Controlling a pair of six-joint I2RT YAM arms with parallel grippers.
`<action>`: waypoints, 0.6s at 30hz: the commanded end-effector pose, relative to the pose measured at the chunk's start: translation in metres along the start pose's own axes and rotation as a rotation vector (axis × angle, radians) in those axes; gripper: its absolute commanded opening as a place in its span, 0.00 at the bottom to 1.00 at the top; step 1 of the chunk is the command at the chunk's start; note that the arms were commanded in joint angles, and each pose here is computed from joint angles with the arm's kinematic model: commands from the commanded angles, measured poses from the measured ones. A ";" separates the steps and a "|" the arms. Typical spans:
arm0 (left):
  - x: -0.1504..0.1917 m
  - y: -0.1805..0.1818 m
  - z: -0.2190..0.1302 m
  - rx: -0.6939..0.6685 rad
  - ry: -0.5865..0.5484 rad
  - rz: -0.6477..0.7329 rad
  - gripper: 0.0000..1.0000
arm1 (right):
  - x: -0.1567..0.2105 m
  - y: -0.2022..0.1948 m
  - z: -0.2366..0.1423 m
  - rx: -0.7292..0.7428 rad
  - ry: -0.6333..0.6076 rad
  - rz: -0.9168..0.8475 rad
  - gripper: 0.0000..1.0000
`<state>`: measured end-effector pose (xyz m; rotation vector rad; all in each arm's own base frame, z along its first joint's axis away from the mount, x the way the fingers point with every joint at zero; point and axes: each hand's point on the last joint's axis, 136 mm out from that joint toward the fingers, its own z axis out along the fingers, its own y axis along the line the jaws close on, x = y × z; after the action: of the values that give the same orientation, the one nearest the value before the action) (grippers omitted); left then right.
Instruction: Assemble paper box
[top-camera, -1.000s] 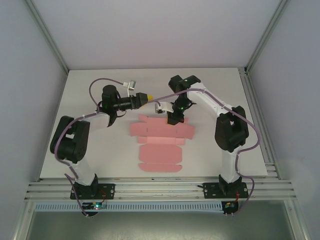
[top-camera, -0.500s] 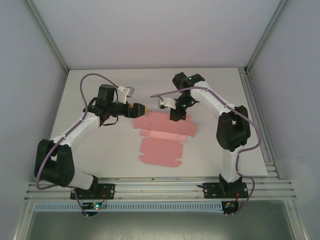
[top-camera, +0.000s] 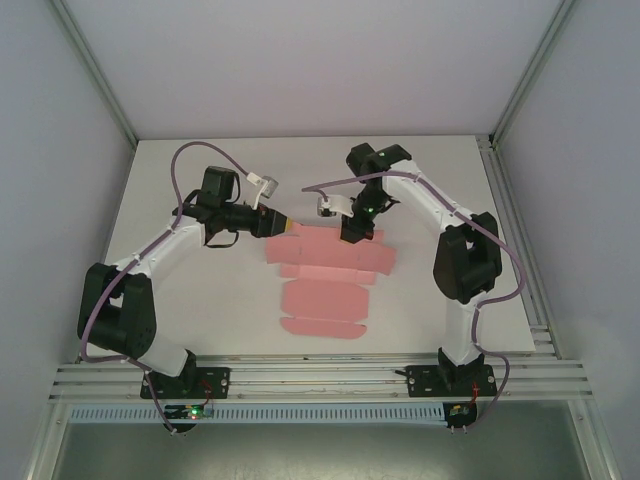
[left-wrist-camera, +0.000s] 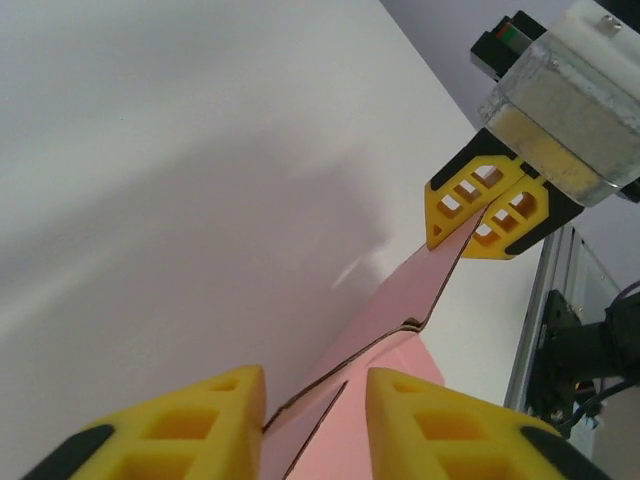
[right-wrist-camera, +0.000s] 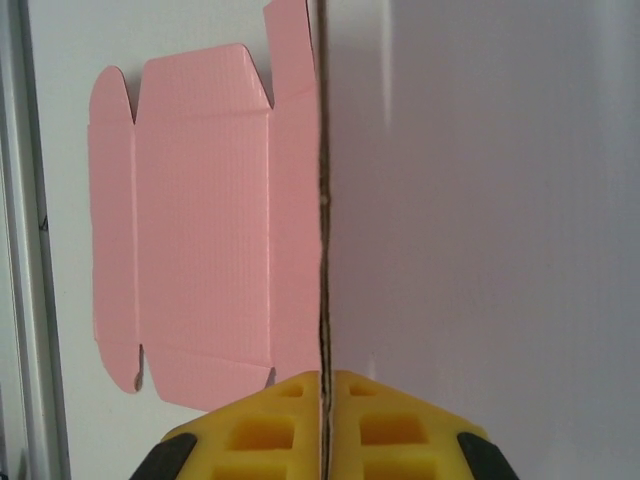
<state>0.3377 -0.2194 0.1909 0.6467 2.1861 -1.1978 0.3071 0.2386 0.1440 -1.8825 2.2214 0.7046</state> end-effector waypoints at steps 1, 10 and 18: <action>-0.002 -0.023 0.002 0.044 0.002 0.049 0.28 | -0.020 -0.008 -0.008 0.044 -0.062 0.036 0.00; 0.002 -0.033 0.012 0.024 0.024 0.061 0.06 | -0.025 -0.023 -0.007 0.129 -0.070 0.128 0.00; -0.012 -0.017 0.035 -0.238 -0.041 0.024 0.16 | -0.053 -0.047 -0.006 0.330 -0.182 0.431 0.00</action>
<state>0.3371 -0.2457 0.1776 0.6141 2.2719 -0.9750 0.3320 0.2554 0.1344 -1.4825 2.4825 0.5455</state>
